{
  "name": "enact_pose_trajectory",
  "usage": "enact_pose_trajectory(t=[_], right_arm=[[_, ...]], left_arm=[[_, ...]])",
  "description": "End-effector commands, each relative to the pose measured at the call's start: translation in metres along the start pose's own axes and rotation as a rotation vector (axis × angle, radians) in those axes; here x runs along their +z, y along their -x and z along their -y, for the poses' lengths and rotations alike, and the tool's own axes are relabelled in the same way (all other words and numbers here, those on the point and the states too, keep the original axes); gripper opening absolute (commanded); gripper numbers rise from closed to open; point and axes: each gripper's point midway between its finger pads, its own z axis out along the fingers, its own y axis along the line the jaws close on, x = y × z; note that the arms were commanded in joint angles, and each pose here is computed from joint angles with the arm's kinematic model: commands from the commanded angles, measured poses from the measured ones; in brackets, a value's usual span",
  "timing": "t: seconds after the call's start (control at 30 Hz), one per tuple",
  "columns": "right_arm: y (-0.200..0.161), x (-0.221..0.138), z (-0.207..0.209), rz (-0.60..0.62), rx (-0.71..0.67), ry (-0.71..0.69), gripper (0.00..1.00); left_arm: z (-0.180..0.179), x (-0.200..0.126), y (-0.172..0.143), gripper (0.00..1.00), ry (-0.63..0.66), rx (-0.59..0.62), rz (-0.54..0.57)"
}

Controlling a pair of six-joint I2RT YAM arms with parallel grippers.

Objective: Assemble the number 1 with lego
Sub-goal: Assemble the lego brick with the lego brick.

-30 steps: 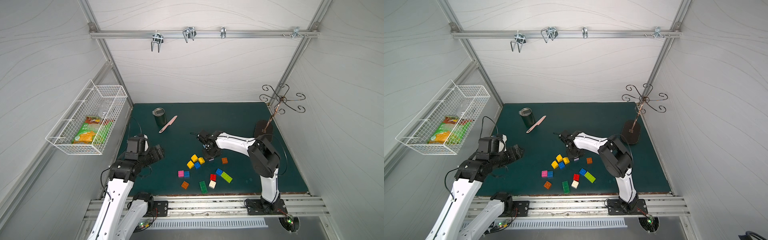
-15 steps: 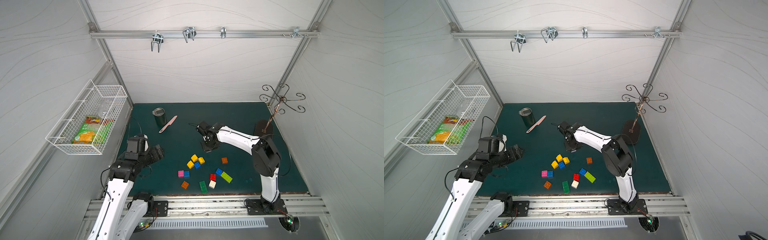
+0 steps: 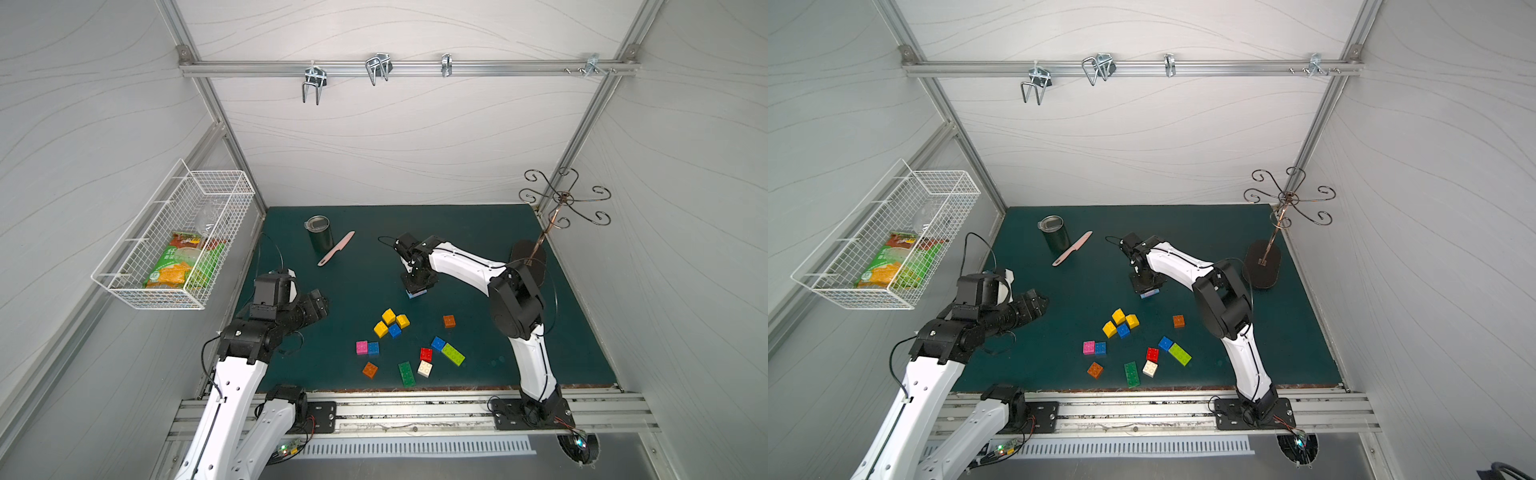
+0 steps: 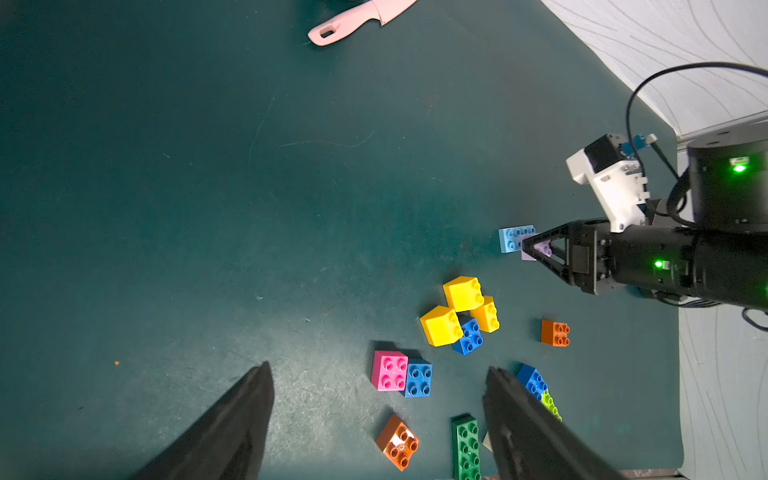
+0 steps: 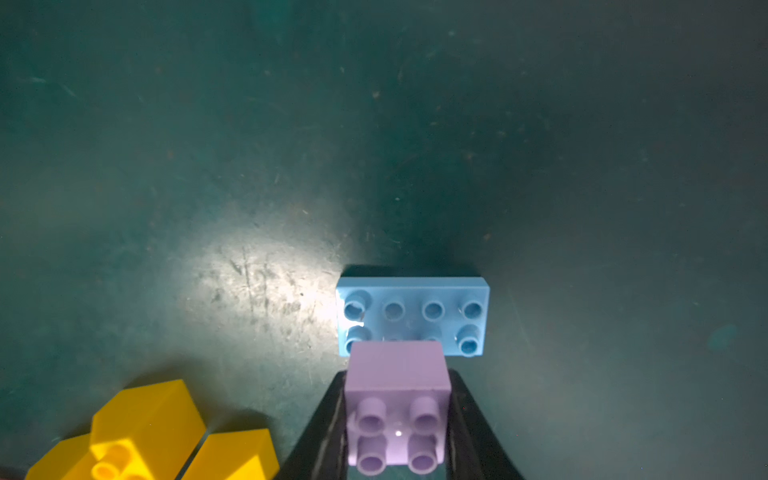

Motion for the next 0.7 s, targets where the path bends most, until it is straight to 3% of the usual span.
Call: enact_pose_trajectory(t=[0.0,0.67], right_arm=[[0.000,0.005,0.002,-0.015,-0.014,0.007,0.08],[0.002,0.031,0.005,-0.036,-0.066,0.044,0.08]], left_arm=[[0.009,-0.002,0.009,0.85,-0.035,0.011,0.035],[0.008,0.002,0.009,0.84,-0.029,0.008,0.019]])
